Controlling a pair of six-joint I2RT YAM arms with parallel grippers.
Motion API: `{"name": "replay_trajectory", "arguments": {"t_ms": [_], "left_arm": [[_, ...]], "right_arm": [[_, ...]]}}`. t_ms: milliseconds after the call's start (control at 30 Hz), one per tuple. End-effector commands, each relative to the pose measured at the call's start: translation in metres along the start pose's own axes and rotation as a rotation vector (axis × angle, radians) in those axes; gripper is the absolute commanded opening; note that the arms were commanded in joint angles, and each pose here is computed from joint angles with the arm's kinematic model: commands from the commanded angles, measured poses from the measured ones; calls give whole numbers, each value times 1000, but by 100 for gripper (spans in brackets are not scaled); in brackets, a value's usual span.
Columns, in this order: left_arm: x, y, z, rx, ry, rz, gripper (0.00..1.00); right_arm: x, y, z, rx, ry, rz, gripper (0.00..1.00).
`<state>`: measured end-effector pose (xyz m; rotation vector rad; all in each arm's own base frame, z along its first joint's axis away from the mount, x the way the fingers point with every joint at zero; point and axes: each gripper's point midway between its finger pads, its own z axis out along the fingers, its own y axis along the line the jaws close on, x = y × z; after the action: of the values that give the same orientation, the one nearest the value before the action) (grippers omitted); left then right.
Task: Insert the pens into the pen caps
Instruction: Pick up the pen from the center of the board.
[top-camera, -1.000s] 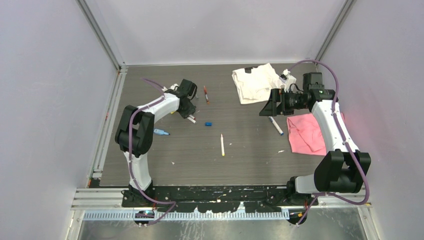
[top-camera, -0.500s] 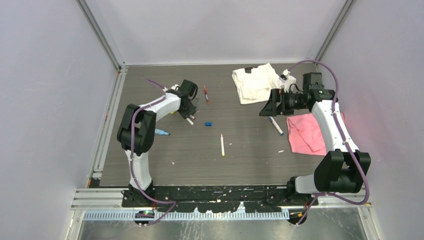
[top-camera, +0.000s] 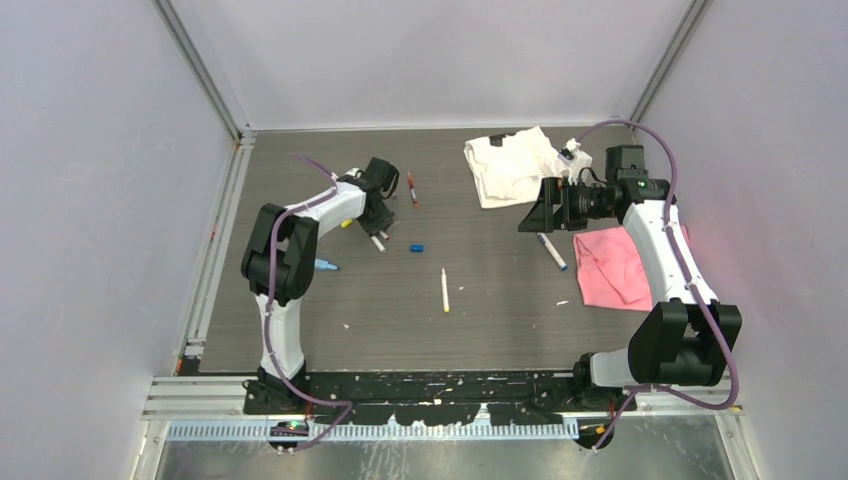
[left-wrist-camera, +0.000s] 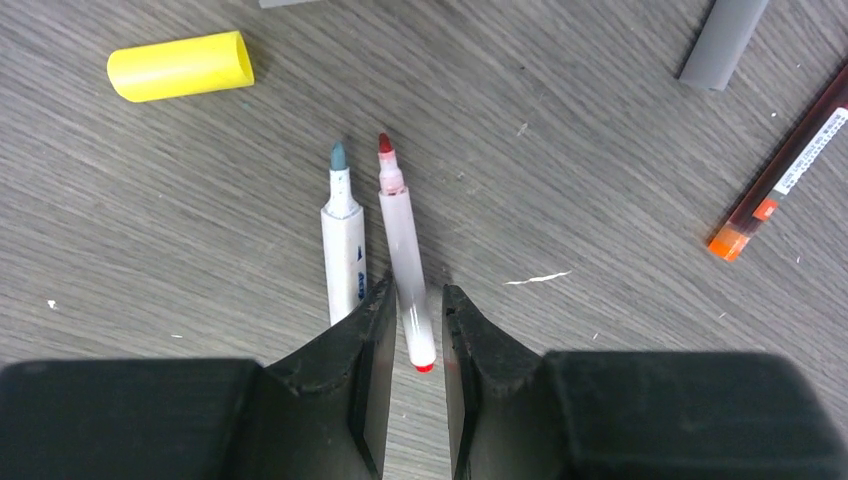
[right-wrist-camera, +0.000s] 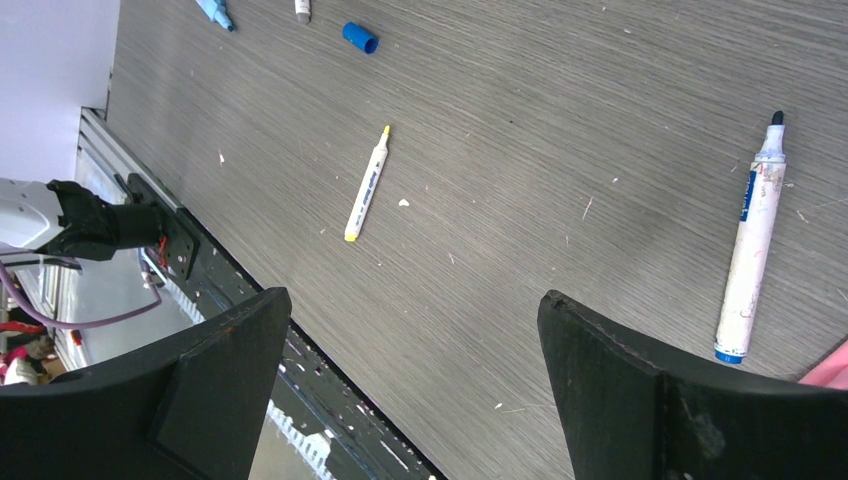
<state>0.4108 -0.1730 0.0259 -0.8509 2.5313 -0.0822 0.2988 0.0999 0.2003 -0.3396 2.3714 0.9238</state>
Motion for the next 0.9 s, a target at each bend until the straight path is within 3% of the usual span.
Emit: {"name": "replay_trajectory", "arguments": {"t_ms": [0,333,500,667,867], "left_arm": [[5,10,9,-87,-4,57,24],[14,11,16,-105,23,125,16],[11,2,10,-63,23,154,1],[-7,-18,-21,42,-37,180,1],[-22,-50,-82,280,-103,207,1]], "right_arm": [[-7,8,-5,-16,-37,-25,100],[-7,9,-5,-21,-38,-25,100],[-7,10,-4,-29,-39,-22,100],[-6,12,-2,-52,-43,-7,100],[-8,22,3,-111,-55,20,98]]}}
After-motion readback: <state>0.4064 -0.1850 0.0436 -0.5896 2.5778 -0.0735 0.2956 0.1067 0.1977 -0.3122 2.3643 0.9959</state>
